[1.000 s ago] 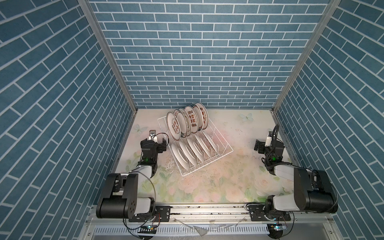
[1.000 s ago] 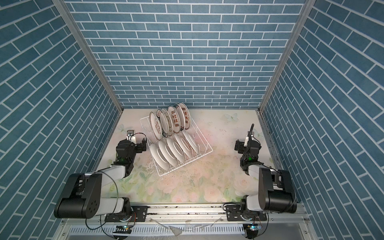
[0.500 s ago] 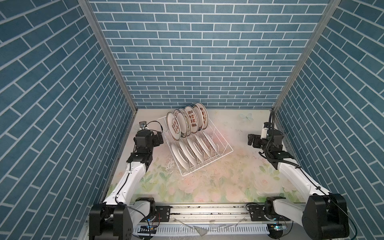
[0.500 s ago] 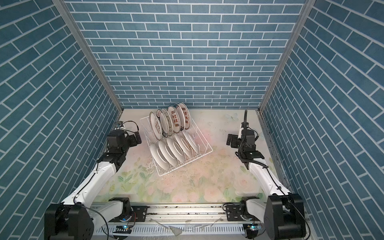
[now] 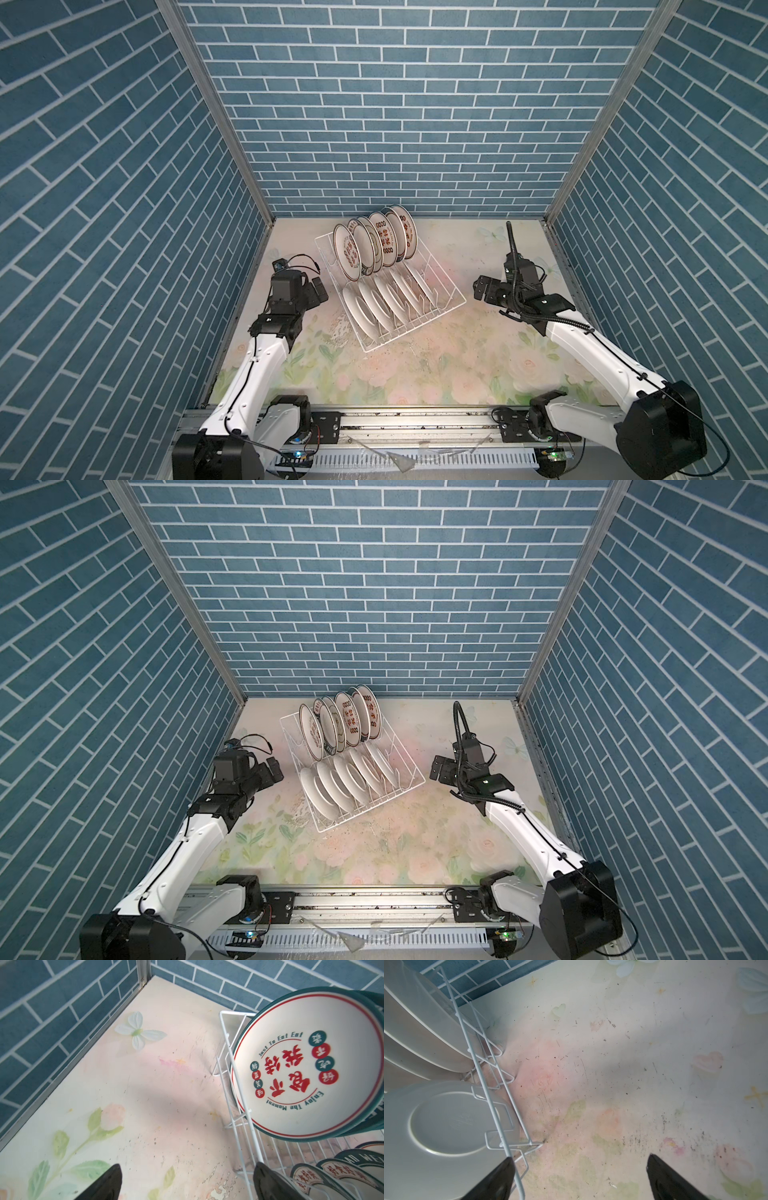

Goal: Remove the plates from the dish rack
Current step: 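Move the right gripper over the rack's near end beside the plates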

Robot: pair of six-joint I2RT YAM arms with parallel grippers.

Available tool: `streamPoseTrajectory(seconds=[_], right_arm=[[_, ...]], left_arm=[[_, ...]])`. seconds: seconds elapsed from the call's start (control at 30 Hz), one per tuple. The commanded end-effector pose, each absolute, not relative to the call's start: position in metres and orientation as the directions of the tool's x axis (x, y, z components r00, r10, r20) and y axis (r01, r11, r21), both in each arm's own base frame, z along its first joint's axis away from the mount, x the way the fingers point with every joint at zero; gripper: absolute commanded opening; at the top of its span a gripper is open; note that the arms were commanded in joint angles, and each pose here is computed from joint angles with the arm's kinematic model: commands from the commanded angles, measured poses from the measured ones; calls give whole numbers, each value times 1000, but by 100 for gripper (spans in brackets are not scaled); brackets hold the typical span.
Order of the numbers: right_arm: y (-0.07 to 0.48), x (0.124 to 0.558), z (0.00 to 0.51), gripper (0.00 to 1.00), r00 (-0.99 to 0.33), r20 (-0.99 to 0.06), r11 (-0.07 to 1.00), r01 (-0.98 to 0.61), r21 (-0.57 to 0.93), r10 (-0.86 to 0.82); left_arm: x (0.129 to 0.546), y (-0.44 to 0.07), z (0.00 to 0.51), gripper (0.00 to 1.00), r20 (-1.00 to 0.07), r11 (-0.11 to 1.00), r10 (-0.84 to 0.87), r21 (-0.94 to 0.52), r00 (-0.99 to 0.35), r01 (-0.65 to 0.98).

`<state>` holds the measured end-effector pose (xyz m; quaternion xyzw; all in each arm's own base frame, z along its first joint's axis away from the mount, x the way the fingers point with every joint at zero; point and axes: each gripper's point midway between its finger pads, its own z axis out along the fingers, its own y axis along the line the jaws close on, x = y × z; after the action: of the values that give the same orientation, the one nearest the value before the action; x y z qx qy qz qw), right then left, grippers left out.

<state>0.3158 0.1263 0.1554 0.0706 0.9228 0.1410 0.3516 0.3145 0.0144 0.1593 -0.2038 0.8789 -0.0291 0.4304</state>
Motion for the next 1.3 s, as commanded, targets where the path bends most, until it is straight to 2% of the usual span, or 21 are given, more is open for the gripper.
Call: streamPoseTrajectory(seconds=[0.0, 0.17, 0.4, 0.97, 1.07, 1.27], right_arm=[[130, 312, 161, 99, -746, -603, 946, 118, 301, 284], [152, 309, 158, 95, -774, -564, 946, 137, 295, 288], [183, 311, 149, 87, -811, -513, 949, 159, 273, 283], [181, 286, 98, 74, -867, -406, 957, 243, 158, 287], [182, 284, 94, 70, -877, -392, 960, 240, 144, 278], [179, 285, 90, 55, -895, -368, 968, 229, 106, 252]], left_arm=[[299, 18, 155, 99, -698, 891, -430, -225, -573, -394], [297, 17, 158, 99, -715, 904, -404, -219, -571, -366], [294, 13, 149, 99, -685, 913, -391, -205, -614, -353], [291, 18, 144, 99, -677, 906, -398, -184, -619, -381], [289, 19, 146, 99, -682, 907, -393, -178, -617, -382], [286, 19, 151, 99, -687, 907, -393, -181, -612, -380]])
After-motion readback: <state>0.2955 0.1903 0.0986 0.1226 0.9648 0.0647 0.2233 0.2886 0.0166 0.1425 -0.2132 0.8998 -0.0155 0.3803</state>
